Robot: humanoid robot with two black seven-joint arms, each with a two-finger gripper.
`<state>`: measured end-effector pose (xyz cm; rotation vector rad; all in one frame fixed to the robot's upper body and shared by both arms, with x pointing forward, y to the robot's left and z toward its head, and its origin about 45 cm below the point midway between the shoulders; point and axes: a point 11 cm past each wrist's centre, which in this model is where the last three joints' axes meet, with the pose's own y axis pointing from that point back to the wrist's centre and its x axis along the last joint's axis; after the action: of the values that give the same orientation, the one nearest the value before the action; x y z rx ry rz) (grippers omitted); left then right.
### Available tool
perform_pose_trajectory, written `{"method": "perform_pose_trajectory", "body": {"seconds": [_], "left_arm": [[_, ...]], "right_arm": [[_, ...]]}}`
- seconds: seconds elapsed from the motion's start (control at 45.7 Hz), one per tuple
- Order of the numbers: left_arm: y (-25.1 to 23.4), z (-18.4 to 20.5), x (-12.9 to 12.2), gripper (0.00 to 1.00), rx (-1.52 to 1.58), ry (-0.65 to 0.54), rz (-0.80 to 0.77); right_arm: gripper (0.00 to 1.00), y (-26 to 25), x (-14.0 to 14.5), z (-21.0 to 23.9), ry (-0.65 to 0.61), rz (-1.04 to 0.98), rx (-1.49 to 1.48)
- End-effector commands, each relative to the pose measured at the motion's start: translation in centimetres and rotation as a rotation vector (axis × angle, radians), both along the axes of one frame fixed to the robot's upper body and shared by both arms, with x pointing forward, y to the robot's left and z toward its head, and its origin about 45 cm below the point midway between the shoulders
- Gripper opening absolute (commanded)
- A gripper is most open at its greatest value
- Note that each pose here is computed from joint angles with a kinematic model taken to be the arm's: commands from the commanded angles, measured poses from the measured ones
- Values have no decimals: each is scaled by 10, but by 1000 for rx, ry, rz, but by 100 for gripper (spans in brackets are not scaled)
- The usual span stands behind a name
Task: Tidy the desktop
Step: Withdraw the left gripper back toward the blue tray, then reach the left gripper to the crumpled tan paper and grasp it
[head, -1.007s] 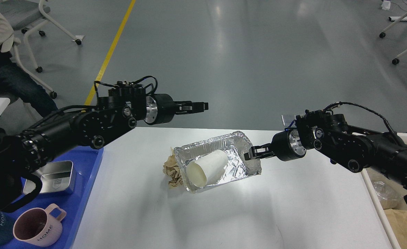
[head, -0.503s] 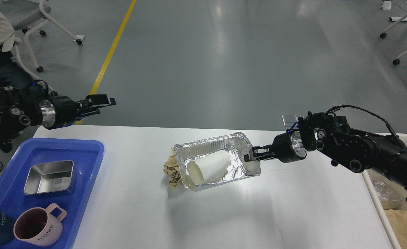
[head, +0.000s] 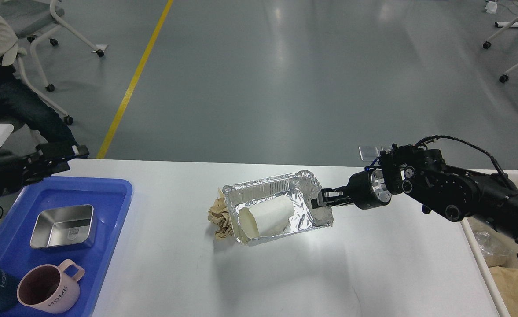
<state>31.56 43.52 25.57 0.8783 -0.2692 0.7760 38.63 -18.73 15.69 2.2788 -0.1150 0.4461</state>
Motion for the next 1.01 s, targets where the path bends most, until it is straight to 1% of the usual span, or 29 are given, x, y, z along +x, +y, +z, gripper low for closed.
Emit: {"method": "perform_pose_trajectory", "body": {"seconds": [0.0, 0.088, 0.153, 0.285, 0.328, 0.613, 0.744, 0.898, 0.985], "left_arm": [[16, 12, -38, 75, 64, -12, 39], [35, 19, -51, 75, 103, -41, 95], [46, 12, -65, 75, 95, -29, 137], [46, -7, -88, 75, 56, 0, 114], [42, -12, -91, 75, 47, 4, 106], [-1, -26, -88, 75, -38, 23, 18], [-9, -30, -85, 75, -39, 21, -18], [-10, -31, -80, 76, -40, 12, -21], [-18, -35, -68, 81, -57, 2, -44]], "right_arm": [[0, 0, 0, 0, -1, 0, -2], [0, -2, 0, 0, -3, -3, -4], [0, -4, 1, 0, -6, -6, -5], [0, -3, 0, 0, -4, -6, -4], [0, -3, 1, 0, -6, -4, -5], [0, -2, 2, 2, -10, -1, -7], [0, -2, 1, 1, -8, 0, -9], [0, -2, 1, 0, -8, 0, -10], [0, -1, 1, 0, -8, 2, -9]]}}
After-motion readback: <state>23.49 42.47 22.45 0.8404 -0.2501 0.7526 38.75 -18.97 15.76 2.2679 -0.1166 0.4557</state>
